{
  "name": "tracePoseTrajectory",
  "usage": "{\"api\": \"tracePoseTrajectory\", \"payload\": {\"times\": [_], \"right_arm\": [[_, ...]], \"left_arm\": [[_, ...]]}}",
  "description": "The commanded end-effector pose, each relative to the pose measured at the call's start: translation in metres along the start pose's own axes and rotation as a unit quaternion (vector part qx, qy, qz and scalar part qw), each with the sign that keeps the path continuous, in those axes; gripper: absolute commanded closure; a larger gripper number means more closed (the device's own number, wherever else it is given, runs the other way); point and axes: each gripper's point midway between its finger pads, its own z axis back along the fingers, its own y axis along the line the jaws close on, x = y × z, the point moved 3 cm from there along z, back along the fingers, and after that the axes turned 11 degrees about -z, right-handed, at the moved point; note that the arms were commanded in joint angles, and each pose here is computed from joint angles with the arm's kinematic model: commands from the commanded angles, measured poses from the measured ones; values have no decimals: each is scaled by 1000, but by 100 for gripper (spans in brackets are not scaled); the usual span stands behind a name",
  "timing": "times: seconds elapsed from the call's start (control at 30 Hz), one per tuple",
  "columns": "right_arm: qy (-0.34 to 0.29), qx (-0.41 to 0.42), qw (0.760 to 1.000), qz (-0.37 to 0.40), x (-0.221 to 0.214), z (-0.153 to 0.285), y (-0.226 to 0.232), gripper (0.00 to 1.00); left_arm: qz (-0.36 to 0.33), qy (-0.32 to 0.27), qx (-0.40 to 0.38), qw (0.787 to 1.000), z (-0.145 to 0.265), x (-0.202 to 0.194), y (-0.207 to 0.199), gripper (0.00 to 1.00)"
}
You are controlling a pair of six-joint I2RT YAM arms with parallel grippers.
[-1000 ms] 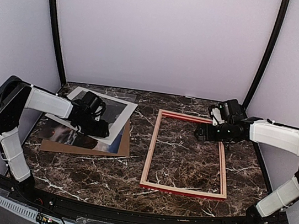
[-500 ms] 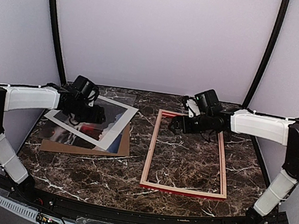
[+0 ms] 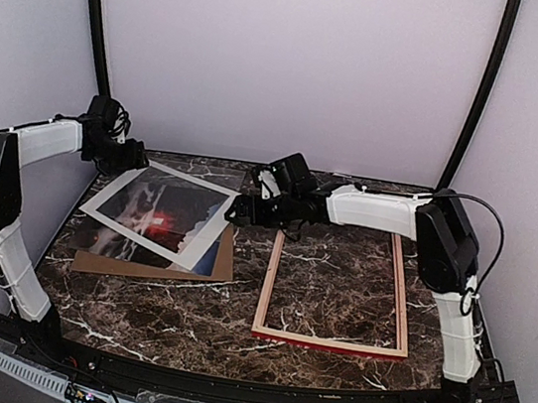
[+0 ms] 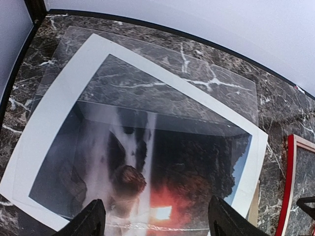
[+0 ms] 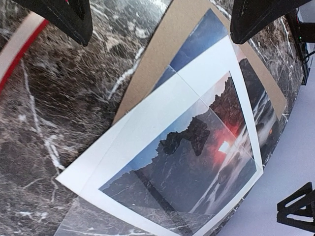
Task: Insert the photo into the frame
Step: Pick up the glass panel from the mat board.
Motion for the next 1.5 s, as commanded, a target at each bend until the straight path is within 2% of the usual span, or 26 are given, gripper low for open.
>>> {"api": "tracePoseTrajectory", "payload": {"times": [0.0, 0.1, 0.27, 0.47, 0.67, 0.83, 1.2, 1.33, 1.47], "right_arm": [[-1, 47, 998, -51, 10, -28, 18, 3], [3, 48, 996, -75, 8, -45, 15, 5], [3, 38, 994, -107, 4, -63, 5, 6], [8, 28, 992, -123, -1, -75, -4, 8], [6, 24, 991, -131, 2, -84, -7, 11], [9, 26, 989, -142, 3, -91, -7, 13], [12, 41, 986, -161, 4, -99, -4, 17], [11, 58, 984, -169, 5, -99, 1, 19], [12, 65, 983, -170, 7, -96, 1, 22]], "left_arm": [[21, 26, 0, 999, -11, 6, 39, 25], [41, 29, 5, 999, -22, 8, 68, 26], [36, 39, 25, 998, -49, 12, 104, 26], [-8, 53, 48, 997, -78, 18, 133, 26], [-15, 59, 44, 997, -100, 22, 150, 26], [-12, 61, 24, 998, -117, 25, 152, 26], [0, 98, -34, 995, -143, 5, 142, 26], [13, 111, -77, 991, -140, -2, 129, 30], [31, 118, -115, 986, -132, -7, 116, 38]]}}
